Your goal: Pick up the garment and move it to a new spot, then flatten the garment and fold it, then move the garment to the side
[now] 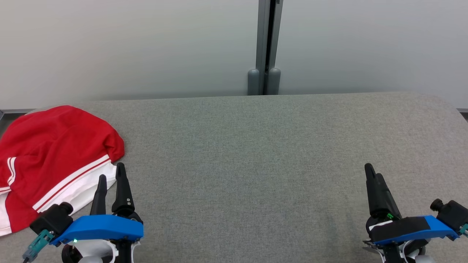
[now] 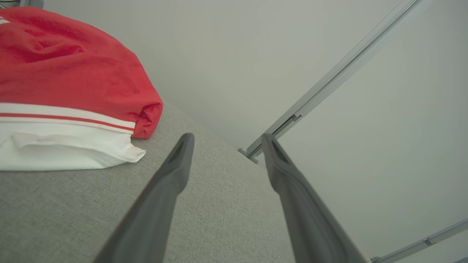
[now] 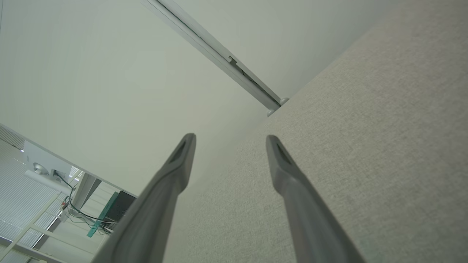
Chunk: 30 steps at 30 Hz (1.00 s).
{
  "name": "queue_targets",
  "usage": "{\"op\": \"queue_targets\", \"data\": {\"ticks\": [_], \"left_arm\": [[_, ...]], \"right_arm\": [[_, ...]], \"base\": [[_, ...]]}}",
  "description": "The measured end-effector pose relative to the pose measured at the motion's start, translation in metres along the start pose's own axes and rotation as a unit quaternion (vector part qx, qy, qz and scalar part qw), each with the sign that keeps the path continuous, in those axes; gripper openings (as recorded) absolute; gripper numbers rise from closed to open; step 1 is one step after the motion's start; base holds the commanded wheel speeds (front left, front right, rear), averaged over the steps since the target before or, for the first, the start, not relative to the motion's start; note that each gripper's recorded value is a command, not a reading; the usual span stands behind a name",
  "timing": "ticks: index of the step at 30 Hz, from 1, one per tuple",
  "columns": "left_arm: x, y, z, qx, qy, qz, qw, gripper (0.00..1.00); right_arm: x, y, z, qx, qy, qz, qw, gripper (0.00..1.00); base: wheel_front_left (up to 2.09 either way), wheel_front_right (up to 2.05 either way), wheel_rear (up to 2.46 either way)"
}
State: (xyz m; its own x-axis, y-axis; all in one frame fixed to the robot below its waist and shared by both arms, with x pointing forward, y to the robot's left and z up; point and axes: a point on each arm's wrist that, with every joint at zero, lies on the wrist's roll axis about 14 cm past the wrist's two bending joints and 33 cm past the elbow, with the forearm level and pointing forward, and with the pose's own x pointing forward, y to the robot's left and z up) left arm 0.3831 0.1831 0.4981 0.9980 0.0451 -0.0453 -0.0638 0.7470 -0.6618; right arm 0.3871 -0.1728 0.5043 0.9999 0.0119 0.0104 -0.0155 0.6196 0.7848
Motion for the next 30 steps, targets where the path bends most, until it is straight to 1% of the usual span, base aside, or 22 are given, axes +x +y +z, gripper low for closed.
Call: {"op": "queue_targets", "data": {"ticks": [6,7,8,16,25,27,30], "left_arm": [[0.0,-0.002,0.0,0.043,-0.004,-0.005,0.999,1.0],[0.0,-0.002,0.0,0.058,-0.005,-0.005,0.998,1.0],[0.0,-0.002,0.0,0.058,-0.005,-0.005,0.998,1.0],[-0.001,-0.003,-0.002,0.115,-0.009,-0.01,0.993,1.0],[-0.002,-0.004,-0.006,0.158,-0.007,-0.017,0.987,1.0],[-0.002,-0.004,-0.006,0.174,-0.009,-0.018,0.985,1.0],[-0.002,-0.003,-0.007,0.183,-0.008,-0.017,0.983,1.0]], "right_arm": [[0.0,0.004,-0.002,-0.04,0.001,0.009,0.999,1.0],[0.0,0.005,-0.003,-0.053,0.002,0.011,0.999,1.0],[0.0,0.005,-0.003,-0.053,0.002,0.011,0.999,1.0],[0.001,0.009,-0.007,-0.106,0.003,0.021,0.994,1.0],[0.002,0.013,-0.011,-0.147,0.005,0.032,0.989,1.0],[0.002,0.014,-0.012,-0.164,0.005,0.036,0.986,1.0],[0.002,0.014,-0.013,-0.173,0.005,0.038,0.984,1.0]], "base": [[0.0,0.0,0.0],[0.0,0.0,0.0],[0.0,0.0,0.0],[0.0,0.0,0.0],[0.0,0.0,0.0],[0.0,0.0,0.0],[0.0,0.0,0.0]]}}
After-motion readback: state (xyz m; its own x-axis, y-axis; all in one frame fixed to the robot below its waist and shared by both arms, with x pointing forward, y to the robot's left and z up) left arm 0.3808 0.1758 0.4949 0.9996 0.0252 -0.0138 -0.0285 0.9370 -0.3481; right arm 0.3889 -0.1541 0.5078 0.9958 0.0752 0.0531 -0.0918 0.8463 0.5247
